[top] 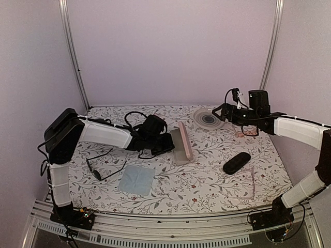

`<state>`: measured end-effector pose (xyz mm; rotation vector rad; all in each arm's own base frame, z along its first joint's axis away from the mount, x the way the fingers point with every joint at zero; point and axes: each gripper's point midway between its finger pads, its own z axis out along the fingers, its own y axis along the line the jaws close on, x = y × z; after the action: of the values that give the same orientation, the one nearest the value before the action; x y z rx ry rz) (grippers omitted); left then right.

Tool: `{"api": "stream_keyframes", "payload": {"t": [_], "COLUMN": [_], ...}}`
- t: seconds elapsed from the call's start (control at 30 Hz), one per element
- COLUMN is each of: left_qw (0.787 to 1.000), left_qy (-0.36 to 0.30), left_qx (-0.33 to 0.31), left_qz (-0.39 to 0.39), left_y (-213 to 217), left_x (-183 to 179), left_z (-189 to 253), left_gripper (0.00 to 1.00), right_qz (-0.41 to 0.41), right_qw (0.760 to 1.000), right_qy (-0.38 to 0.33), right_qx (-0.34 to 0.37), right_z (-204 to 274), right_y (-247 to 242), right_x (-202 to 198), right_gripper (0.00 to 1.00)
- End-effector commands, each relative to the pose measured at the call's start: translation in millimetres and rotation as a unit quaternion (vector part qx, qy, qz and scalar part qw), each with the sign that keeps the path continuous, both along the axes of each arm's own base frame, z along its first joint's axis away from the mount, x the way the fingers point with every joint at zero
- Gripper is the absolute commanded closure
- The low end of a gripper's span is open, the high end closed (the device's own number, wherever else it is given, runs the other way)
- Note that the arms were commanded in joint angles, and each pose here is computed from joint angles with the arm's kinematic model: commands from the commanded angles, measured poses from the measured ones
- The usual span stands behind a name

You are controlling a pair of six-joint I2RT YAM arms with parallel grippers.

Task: Organize the sunglasses
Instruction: Place the opened sunglasses case at the center of the board, then pick up the sunglasses from the corner of the board.

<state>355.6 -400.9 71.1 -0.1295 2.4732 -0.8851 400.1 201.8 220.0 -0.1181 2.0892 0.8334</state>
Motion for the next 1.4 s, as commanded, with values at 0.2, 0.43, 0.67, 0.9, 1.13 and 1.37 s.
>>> {"api": "stream_keyframes", "payload": {"t": [0.2,0.43,0.67,0.9,1.13,1.37], "left_qw": [0.99,0.984,0.983,0.986,0.993,0.994], "left_qy": [0.099,0.128,0.138,0.123,0.043,-0.068], "left_qx": [0.004,0.01,0.008,-0.007,-0.051,0.002], "left_qz": [0.096,0.125,0.123,0.11,0.103,0.09], "left_y": [9.6,20.4,20.9,16.4,21.1,50.0], "left_x": [11.9,17.9,20.0,21.6,29.0,30.7], "left_z": [-47.0,-54.3,-60.3,-51.9,-4.4,56.4], "left_gripper": [1.0,0.97,0.84,0.82,0.52,0.25], "right_qz": [-0.026,-0.027,-0.035,-0.035,-0.043,-0.101], "right_qw": [0.999,0.999,0.999,0.999,0.998,0.992], "right_qy": [0.018,0.019,0.017,0.021,0.021,0.048], "right_qx": [-0.013,-0.016,-0.027,-0.032,-0.041,-0.052], "right_z": [-28.6,-30.1,-31.8,-36.5,-34.5,-35.2], "right_y": [-29.4,-30.3,-33.7,-33.6,-36.7,-53.7], "right_x": [5.4,6.0,8.4,11.3,13.9,18.1], "right_gripper": [0.01,0.01,0.01,0.01,0.01,0.01]}}
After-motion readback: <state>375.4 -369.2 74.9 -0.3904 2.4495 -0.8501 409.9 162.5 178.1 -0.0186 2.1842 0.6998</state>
